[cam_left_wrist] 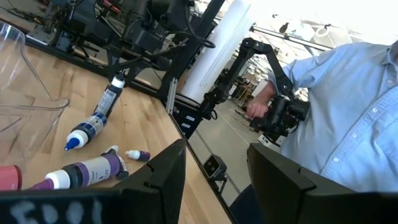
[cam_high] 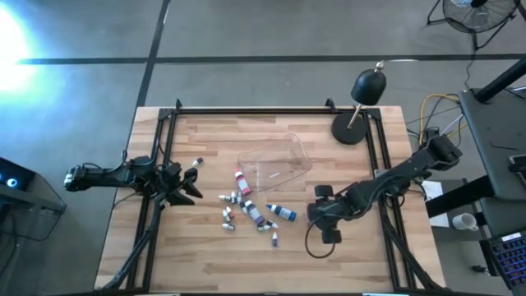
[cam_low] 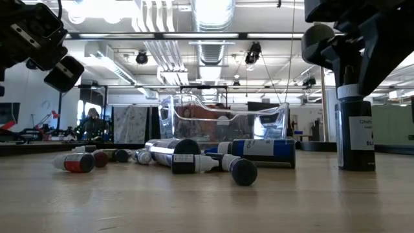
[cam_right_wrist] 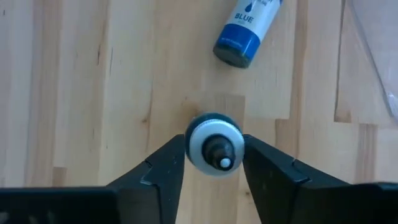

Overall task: Pick & Place food coloring
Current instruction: Put the big black food coloring bottle into the transparent bin

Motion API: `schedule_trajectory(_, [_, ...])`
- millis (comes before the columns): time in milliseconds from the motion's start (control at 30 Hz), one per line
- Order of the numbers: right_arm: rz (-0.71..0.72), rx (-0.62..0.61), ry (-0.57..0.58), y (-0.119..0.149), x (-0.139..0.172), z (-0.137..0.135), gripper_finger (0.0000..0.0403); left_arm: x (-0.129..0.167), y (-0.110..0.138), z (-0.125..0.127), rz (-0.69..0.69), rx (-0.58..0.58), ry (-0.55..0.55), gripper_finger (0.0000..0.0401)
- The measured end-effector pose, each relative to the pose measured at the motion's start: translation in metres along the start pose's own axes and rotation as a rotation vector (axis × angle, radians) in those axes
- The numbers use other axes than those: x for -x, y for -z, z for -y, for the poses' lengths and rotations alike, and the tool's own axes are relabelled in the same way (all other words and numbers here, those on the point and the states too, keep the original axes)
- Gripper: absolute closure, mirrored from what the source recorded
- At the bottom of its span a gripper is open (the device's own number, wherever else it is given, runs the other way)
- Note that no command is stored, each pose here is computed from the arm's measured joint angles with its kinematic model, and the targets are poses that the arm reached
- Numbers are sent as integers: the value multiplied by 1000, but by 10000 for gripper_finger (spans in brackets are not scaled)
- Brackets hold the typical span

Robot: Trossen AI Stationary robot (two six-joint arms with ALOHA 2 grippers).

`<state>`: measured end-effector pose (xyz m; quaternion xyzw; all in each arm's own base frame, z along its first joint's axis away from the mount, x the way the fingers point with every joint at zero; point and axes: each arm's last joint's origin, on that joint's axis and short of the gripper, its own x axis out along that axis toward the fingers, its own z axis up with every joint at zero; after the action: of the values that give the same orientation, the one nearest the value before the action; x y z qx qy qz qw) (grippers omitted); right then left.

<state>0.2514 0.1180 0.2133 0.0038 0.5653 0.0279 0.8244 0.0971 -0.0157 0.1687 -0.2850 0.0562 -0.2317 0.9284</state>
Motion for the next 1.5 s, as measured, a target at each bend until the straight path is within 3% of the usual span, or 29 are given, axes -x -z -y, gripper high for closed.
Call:
schedule_trajectory(200, [37,-27,21,-10,7,5,303,0,0,0,0,0,0,254])
schedule_trajectory(367, [38,-83,129,-25,26,24,303,0,0,0,0,0,0,254])
schedule_trajectory(667, [312,-267,317,-75,112,87,302,0,0,0,0,0,0,254])
schedule_trajectory(767, [268,-336,349,-80,105,115,301,0,0,0,0,0,0,254])
schedule_trajectory(967, [118,-425,337,-79,55,155,301,0,0,0,0,0,0,254])
schedule_trajectory(1267, [-5,-411,274,-66,8,158,300,0,0,0,0,0,0,254])
schedule_trajectory(1500, [-15,-412,270,-55,4,156,270,0,0,0,0,0,0,254])
